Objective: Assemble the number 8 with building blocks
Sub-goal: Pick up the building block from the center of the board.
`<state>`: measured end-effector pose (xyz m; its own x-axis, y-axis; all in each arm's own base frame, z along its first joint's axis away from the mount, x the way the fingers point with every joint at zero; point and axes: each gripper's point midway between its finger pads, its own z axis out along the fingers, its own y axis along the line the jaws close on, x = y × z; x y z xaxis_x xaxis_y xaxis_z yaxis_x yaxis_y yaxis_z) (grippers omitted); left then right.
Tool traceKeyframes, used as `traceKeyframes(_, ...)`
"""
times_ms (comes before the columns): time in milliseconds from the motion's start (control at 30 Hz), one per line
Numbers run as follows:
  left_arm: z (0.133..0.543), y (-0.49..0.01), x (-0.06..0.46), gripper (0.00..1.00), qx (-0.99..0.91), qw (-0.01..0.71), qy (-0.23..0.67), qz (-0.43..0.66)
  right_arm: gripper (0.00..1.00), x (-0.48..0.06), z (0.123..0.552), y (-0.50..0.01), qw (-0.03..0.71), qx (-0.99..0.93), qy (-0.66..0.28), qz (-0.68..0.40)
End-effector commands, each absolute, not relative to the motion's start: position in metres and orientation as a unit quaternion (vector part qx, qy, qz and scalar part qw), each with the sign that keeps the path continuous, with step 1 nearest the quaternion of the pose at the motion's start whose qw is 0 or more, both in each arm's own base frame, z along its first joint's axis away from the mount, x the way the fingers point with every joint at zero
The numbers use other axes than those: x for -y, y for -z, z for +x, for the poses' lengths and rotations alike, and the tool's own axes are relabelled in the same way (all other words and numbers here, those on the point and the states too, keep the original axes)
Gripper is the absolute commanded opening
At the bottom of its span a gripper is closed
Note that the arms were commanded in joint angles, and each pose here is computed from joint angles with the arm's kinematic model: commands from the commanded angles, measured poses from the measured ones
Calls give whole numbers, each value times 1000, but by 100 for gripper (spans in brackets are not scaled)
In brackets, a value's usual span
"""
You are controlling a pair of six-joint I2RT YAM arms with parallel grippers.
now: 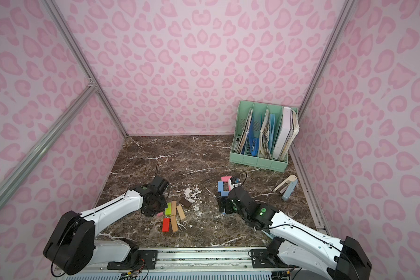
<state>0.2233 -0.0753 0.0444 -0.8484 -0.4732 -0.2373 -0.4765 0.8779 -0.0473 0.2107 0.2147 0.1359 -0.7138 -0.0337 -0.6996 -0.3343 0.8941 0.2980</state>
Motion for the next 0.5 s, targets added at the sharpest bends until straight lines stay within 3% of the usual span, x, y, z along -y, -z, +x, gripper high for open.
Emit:
traceKeyframes(0,228,-72,67,19,-963,147,-25,-224,94,-215,213,-140,374,-898,-208,-104)
traceKeyframes(233,265,-137,98,19,-971,203,30,-124,94,-210,220,-148,386,-894,-205,-103)
traceKeyframes(467,304,-144,150,20,-982,182,48,-32,94,-205,226,-157,393,-892,-200,-98)
